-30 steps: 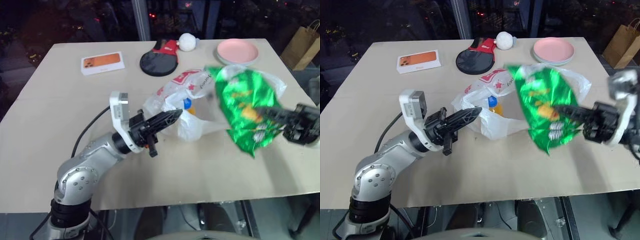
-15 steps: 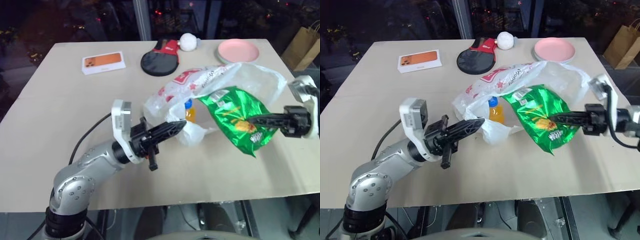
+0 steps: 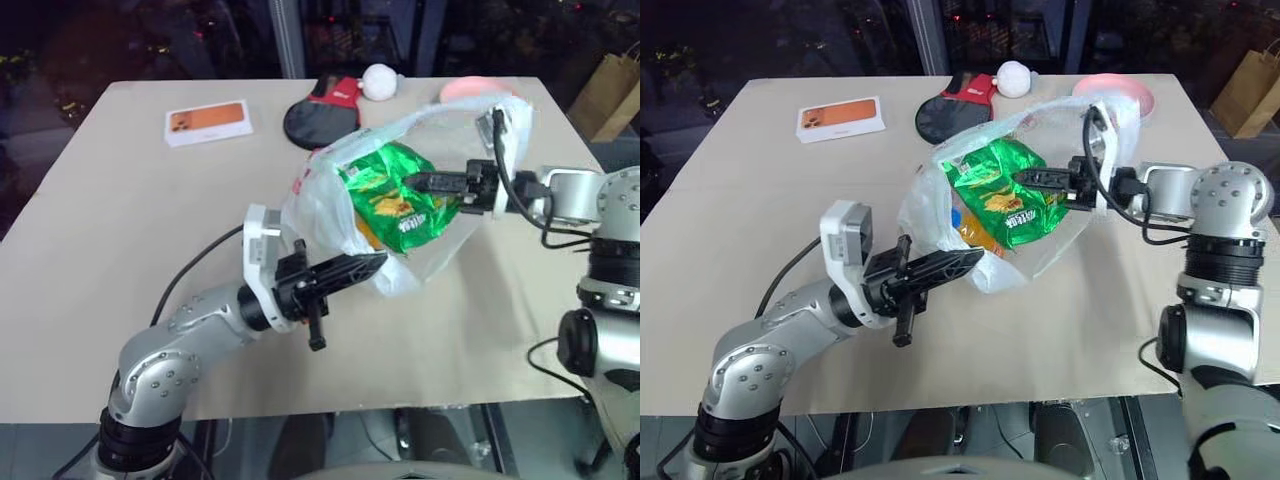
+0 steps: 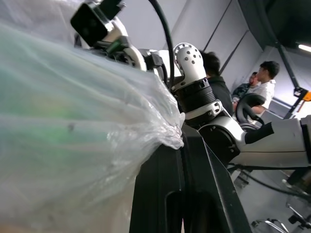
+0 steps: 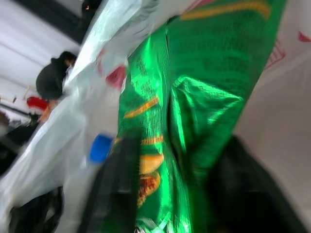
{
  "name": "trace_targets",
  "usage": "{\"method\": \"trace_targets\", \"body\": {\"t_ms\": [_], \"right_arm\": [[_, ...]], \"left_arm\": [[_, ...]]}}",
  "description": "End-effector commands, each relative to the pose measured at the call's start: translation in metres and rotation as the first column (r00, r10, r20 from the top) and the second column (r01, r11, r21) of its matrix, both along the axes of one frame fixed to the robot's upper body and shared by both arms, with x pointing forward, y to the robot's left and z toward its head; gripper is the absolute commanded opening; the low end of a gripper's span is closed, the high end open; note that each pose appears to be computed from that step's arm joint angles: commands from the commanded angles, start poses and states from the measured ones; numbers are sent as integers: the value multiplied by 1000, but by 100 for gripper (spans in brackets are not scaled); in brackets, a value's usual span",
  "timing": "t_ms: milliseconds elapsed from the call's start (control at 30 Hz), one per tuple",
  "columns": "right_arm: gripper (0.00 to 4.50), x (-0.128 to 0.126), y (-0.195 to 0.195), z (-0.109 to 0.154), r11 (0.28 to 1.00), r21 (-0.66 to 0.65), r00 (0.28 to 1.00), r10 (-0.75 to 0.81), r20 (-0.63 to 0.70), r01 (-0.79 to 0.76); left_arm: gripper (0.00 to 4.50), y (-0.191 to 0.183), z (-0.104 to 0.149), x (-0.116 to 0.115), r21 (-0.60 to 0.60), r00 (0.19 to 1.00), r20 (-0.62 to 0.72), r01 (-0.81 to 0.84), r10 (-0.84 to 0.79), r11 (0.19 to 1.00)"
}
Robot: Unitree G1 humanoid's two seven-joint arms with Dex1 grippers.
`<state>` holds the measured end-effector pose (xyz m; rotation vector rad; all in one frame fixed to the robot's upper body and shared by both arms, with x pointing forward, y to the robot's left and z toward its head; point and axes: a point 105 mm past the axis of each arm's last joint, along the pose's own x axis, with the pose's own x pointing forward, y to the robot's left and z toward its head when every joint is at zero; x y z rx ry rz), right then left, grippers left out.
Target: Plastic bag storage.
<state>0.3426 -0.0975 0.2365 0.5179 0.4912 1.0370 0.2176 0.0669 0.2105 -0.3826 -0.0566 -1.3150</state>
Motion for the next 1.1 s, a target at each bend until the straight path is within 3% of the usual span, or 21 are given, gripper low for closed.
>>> {"method": "trace_targets", "body": {"t_ms": [33, 100, 233, 367, 500, 567, 700, 800, 900, 1000, 1100], "right_arm": [[375, 8, 6, 7, 989, -78, 988, -118, 104, 127], [439, 8, 6, 7, 981, -108, 978, -145, 148, 162], [439, -8, -8, 24, 991, -92, 969, -70, 237, 94], [439, -49, -37, 53, 989, -126, 900, 126, 418, -80], [439, -77, -50, 61, 969, -141, 870, 244, 429, -202], [439, -77, -50, 50, 966, -146, 889, 254, 382, -213], [439, -44, -44, -19, 963, -266, 971, 108, 214, -48], [439, -35, -42, -44, 965, -264, 990, 39, 134, -2], [439, -53, -39, -55, 967, -239, 991, 108, 78, -87], [439, -53, -45, -60, 961, -266, 986, 109, 126, -72], [439, -81, -44, -13, 965, -139, 912, 256, 320, -222]], "left_arm": [[0, 1, 6, -1, -15, 999, 41, 0, 1, 1000], [0, 2, 6, 0, -15, 999, 44, -4, 5, 1000], [0, 5, 7, 2, -15, 999, 49, -13, 14, 1000], [0, 6, 7, 2, -14, 999, 49, -18, 18, 1000], [0, 6, 7, 3, -12, 999, 50, -18, 19, 1000], [0, 5, 9, 5, -17, 998, 53, -22, 22, 1000], [0, 3, 9, 8, -20, 998, 55, -18, 19, 1000], [0, 1, 10, 9, -19, 998, 59, -17, 18, 1000], [0, 1, 11, 10, -21, 998, 64, -21, 22, 1000], [0, 1, 13, 11, -22, 997, 67, -23, 24, 1000], [0, 2, 12, 11, -18, 998, 63, -22, 23, 1000]]}}
